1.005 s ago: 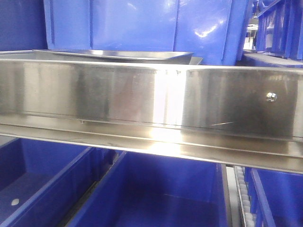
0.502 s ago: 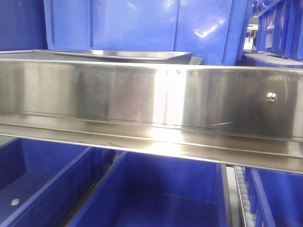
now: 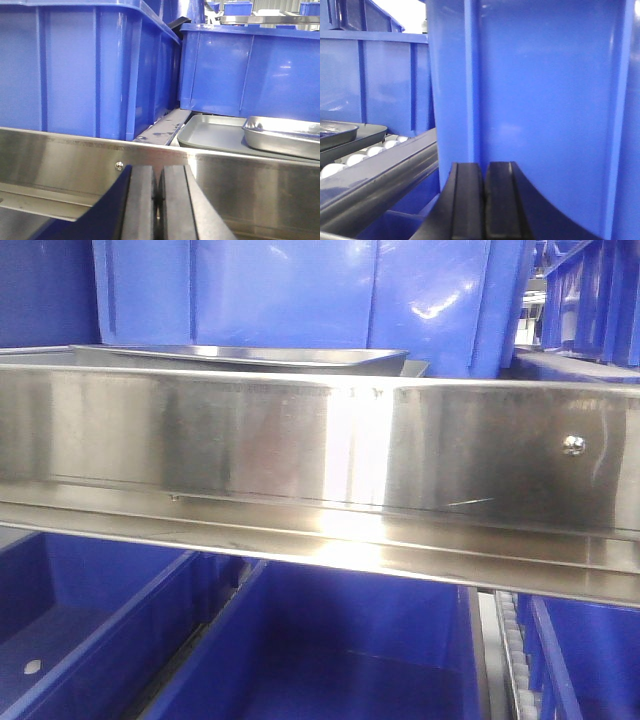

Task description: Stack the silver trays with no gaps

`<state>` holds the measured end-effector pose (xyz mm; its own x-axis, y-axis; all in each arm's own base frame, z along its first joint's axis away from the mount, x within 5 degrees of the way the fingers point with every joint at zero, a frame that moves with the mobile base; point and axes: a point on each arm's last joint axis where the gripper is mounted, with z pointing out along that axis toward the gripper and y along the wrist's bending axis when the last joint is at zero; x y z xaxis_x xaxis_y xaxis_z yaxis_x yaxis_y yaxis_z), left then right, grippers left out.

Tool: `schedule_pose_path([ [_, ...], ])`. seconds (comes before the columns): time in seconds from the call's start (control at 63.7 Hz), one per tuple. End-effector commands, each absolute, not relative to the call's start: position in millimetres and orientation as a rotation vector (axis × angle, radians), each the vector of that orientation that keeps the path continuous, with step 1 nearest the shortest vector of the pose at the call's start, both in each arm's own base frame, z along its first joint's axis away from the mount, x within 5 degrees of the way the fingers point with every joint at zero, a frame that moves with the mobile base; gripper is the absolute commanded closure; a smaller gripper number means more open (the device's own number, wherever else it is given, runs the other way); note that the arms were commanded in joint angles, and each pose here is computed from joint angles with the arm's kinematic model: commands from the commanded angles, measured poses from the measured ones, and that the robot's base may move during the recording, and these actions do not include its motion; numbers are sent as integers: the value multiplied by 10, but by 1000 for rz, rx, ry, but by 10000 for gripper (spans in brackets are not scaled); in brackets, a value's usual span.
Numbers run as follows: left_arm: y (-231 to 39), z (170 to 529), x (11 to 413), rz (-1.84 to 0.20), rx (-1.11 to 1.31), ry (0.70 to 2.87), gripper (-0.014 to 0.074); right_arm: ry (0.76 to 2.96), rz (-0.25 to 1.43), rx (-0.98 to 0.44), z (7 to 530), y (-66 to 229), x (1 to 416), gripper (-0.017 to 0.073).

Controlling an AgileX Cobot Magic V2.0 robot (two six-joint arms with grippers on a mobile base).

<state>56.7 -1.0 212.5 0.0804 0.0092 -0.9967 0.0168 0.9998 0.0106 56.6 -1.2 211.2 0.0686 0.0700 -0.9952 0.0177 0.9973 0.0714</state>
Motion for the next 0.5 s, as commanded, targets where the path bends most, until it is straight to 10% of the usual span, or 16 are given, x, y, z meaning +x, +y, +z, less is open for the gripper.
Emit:
schedule_pose_path([
  [0.0,-8,2153,559,-10,13,1460,590,1482,31,70,2132,-16,561,639],
  [0.487,-8,2153,559,-10,13,1460,590,1482,31,70,2132,-16,561,639],
])
